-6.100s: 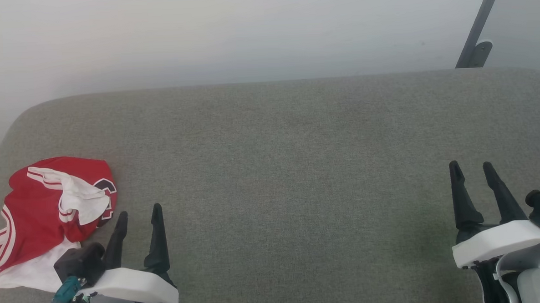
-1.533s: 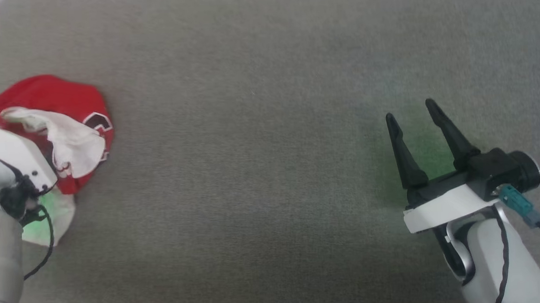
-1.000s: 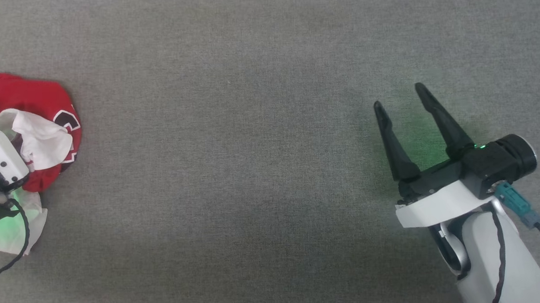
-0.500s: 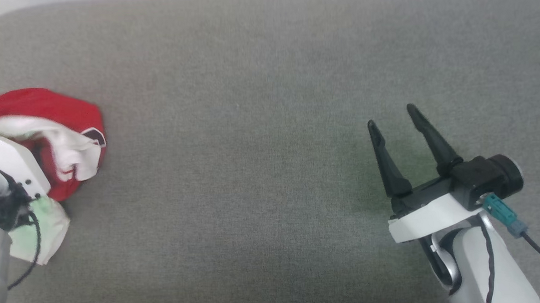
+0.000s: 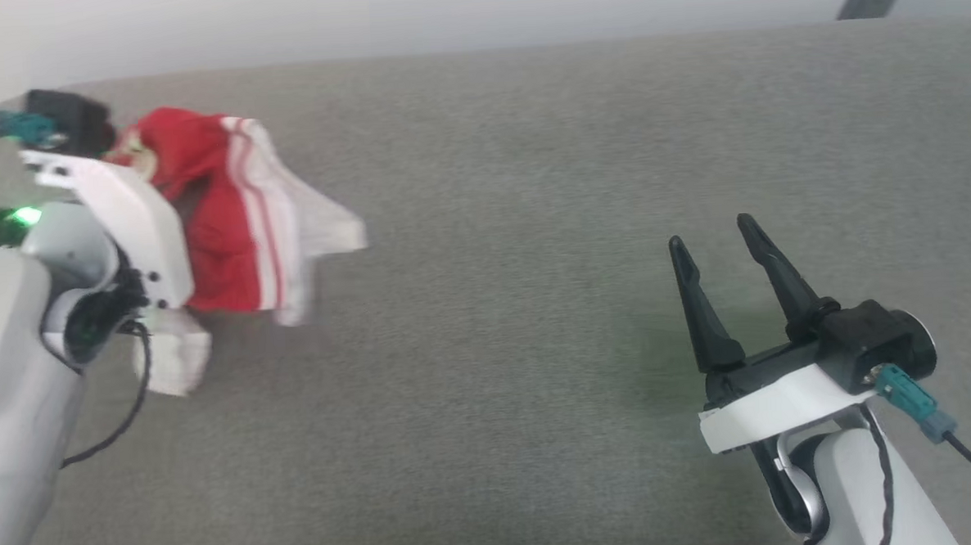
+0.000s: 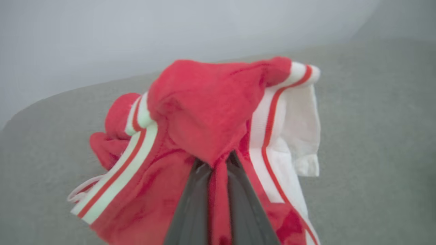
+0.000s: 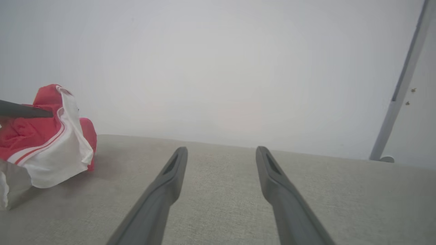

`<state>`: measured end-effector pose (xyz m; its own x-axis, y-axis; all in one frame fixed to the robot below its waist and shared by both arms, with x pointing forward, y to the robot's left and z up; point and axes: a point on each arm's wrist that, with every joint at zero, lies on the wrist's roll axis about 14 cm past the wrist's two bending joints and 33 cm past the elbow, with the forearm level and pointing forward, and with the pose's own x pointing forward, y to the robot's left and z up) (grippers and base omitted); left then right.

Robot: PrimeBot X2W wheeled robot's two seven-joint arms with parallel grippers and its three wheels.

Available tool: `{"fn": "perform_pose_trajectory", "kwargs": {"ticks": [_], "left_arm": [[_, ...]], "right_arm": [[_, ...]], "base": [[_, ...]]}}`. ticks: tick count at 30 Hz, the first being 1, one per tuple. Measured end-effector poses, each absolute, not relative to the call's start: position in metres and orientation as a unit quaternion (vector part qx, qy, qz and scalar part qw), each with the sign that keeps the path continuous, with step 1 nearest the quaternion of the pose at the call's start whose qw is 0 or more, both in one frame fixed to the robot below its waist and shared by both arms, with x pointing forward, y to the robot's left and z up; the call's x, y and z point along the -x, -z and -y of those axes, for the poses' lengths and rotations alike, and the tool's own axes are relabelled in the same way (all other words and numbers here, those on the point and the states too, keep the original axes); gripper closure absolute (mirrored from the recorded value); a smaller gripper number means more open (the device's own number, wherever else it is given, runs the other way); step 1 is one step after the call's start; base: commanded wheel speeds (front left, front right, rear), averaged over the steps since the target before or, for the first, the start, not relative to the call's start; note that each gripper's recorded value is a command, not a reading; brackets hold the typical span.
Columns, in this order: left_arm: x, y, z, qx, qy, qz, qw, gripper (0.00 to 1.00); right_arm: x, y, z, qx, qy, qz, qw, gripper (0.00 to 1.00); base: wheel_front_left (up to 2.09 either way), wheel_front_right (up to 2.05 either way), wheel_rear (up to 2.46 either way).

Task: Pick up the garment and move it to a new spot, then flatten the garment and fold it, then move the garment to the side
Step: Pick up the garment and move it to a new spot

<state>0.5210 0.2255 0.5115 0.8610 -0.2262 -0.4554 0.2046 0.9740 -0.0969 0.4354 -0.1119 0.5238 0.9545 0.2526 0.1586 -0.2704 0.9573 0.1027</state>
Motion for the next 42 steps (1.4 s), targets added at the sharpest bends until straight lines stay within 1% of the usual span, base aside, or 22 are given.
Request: {"fn": "perform_pose_trajectory", "kwargs": {"ticks": [2,3,6,7,11,14,17,22,28,32,38,42], "left_arm": [[-0.521,-0.518,-0.195,0.011,0.158,-0.241,0.957,1.00],[-0.521,-0.527,-0.163,0.006,0.207,-0.238,0.949,1.00],[-0.514,-0.533,-0.109,-0.010,0.285,-0.247,0.926,1.00],[-0.514,-0.533,-0.109,-0.010,0.285,-0.247,0.926,1.00],[-0.502,-0.532,-0.041,-0.018,0.374,-0.266,0.888,1.00],[-0.501,-0.527,-0.002,-0.032,0.419,-0.276,0.864,1.00],[-0.503,-0.511,0.031,-0.058,0.448,-0.288,0.845,1.00],[-0.503,-0.481,0.087,-0.059,0.489,-0.319,0.810,1.00],[-0.517,-0.426,0.117,-0.109,0.489,-0.358,0.788,1.00],[-0.524,-0.395,0.126,-0.198,0.491,-0.359,0.769,1.00],[-0.527,-0.371,0.127,-0.262,0.499,-0.363,0.742,1.00],[-0.526,-0.363,0.124,-0.279,0.503,-0.372,0.729,1.00]], "right_arm": [[-0.432,-0.527,0.122,-0.069,-0.118,0.075,0.988,0.00],[-0.427,-0.528,0.133,-0.079,-0.102,0.077,0.989,0.00],[-0.420,-0.531,0.151,-0.086,-0.077,0.081,0.990,0.00],[-0.420,-0.531,0.151,-0.086,-0.077,0.081,0.990,0.00],[-0.413,-0.532,0.175,-0.099,-0.041,0.083,0.991,0.00],[-0.410,-0.532,0.191,-0.106,-0.018,0.084,0.991,0.00],[-0.405,-0.532,0.207,-0.115,0.006,0.084,0.990,0.00],[-0.387,-0.529,0.248,-0.119,0.070,0.081,0.987,0.00],[-0.361,-0.519,0.287,-0.120,0.139,0.065,0.981,0.00],[-0.347,-0.516,0.307,-0.112,0.175,0.059,0.976,0.00],[-0.343,-0.511,0.313,-0.112,0.189,0.050,0.974,0.00],[-0.345,-0.508,0.310,-0.116,0.187,0.047,0.974,0.00]], "base": [[0.00,0.00,0.00],[0.00,0.00,0.00],[0.00,0.00,0.00],[0.00,0.00,0.00],[0.00,0.00,0.00],[0.00,0.00,0.00],[0.00,0.00,0.00],[0.00,0.00,0.00],[0.00,0.00,0.00],[0.00,0.00,0.00],[0.00,0.00,0.00],[0.00,0.00,0.00]]}}
